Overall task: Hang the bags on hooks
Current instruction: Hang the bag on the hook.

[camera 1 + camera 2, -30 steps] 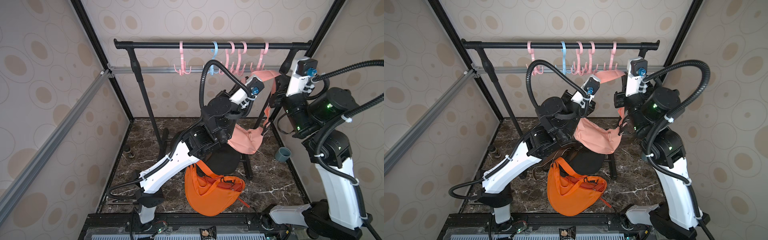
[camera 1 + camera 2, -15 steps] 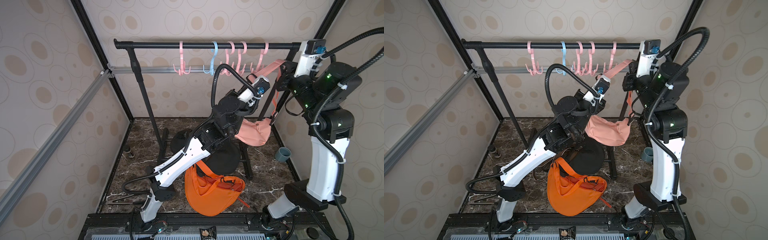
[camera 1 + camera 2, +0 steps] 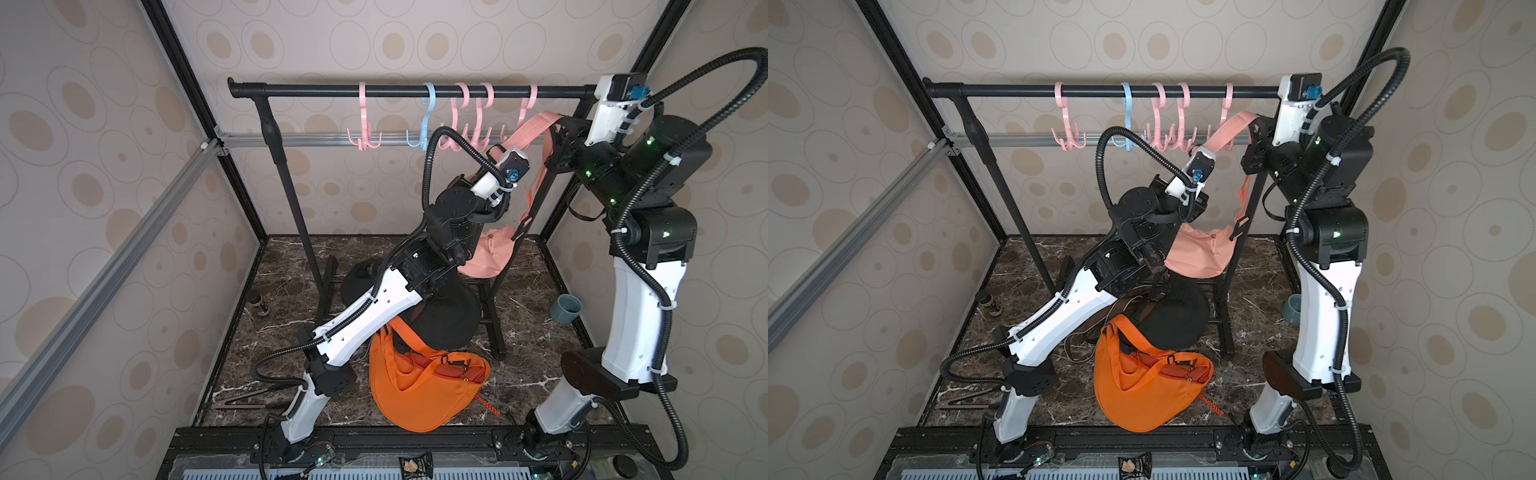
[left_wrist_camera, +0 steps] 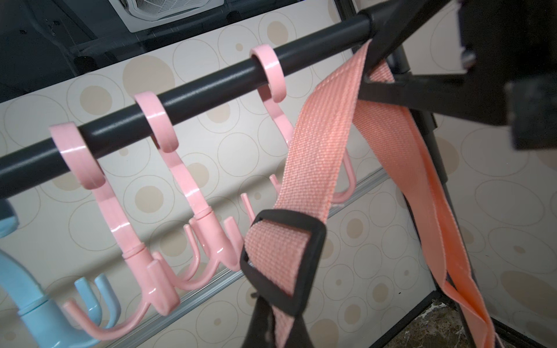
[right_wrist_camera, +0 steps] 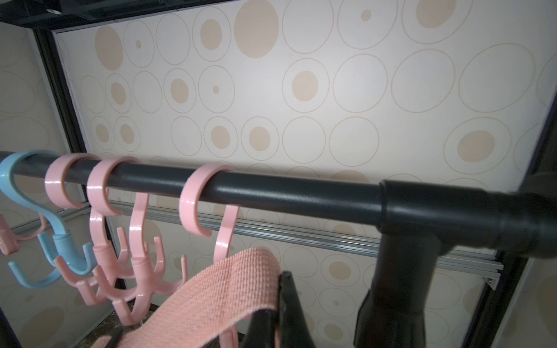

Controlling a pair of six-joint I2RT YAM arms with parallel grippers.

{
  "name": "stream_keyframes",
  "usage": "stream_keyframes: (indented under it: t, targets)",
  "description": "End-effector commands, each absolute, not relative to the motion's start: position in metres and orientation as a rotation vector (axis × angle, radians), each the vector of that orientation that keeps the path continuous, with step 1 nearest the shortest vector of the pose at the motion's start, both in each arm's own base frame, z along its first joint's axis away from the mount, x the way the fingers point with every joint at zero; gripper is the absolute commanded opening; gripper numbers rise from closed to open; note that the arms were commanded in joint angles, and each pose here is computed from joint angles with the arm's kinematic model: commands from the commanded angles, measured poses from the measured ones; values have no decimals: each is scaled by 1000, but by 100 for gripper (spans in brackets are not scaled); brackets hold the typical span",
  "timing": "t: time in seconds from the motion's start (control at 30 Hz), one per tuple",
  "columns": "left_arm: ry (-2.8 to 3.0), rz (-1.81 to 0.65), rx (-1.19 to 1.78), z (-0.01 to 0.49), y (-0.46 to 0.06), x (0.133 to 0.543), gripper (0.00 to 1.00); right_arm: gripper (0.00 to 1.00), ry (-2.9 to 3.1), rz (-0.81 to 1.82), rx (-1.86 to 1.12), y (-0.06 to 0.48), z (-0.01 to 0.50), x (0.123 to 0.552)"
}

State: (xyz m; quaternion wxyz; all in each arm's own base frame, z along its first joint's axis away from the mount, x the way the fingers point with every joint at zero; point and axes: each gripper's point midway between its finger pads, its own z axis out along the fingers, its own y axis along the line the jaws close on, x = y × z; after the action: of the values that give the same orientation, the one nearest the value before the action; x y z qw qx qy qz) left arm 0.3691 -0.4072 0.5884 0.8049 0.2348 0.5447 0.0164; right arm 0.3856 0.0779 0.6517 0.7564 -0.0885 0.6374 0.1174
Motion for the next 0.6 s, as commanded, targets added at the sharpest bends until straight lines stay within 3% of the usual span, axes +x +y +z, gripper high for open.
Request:
stream_keyframes:
  t: [0.0, 0.57]
  targets:
    - [1190, 62, 424, 596, -383, 383, 0, 0, 1302, 263, -125, 62, 673, 392]
    - [1291, 72, 501, 553, -397, 404, 0, 0, 1413, 326, -152, 73, 636, 415]
